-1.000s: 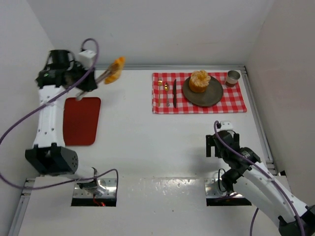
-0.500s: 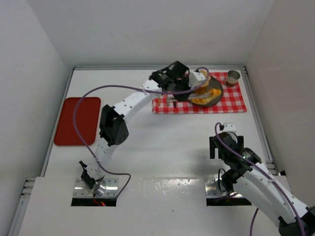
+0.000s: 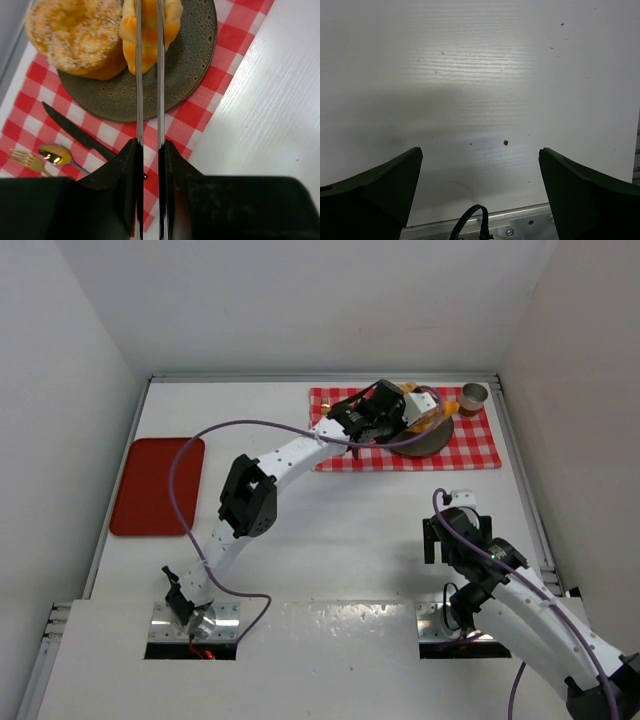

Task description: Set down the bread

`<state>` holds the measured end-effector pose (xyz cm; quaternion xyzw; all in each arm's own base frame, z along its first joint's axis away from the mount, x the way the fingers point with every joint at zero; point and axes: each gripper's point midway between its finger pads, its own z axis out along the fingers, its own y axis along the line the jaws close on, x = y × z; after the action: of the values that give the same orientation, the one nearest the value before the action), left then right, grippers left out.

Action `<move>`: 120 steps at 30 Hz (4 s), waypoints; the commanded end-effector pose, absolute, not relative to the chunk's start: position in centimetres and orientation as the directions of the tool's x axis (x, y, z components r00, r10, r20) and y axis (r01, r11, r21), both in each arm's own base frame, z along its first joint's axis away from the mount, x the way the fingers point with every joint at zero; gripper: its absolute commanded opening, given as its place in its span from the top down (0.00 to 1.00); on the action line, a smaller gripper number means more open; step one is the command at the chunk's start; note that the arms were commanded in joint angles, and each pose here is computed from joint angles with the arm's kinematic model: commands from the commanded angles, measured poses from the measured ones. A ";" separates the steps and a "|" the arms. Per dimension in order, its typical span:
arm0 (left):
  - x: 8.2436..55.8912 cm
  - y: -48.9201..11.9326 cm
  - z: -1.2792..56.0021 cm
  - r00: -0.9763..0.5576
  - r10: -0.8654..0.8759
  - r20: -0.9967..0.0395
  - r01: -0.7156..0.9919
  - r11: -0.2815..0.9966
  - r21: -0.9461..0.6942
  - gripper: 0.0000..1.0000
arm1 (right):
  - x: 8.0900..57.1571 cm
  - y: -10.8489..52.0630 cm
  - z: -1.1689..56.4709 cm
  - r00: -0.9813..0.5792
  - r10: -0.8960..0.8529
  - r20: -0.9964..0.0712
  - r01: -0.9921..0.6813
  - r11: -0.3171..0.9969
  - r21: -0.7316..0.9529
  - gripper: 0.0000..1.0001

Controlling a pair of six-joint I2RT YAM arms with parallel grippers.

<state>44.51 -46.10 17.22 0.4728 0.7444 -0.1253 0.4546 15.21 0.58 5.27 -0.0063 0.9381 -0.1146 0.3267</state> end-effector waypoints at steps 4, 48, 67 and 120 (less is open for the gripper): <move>44.0 -47.3 15.6 -0.123 0.591 -0.797 0.823 0.509 0.251 1.00 | 15.7 0.8 5.2 -0.776 -0.082 -0.625 0.067 0.975 -0.211 0.01; 44.6 -42.8 8.6 -0.329 0.604 -0.726 0.805 0.581 0.119 0.56 | 15.3 1.9 6.1 -0.790 -0.060 -0.611 0.039 0.988 -0.149 0.01; 45.5 -42.6 9.2 -0.311 0.590 -0.745 0.780 0.607 0.155 1.00 | 15.3 1.8 5.2 -0.808 -0.098 -0.582 0.013 0.983 -0.183 0.01; 42.0 -3.6 13.1 -0.792 0.010 -0.610 0.102 0.988 -0.116 0.37 | 14.4 1.5 6.0 -0.751 0.043 -0.659 0.121 0.990 -0.073 0.01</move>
<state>40.82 -4.28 6.42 0.0151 0.9662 -0.0584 0.2508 14.51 1.92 5.88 0.0335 0.9373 -0.0502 0.3433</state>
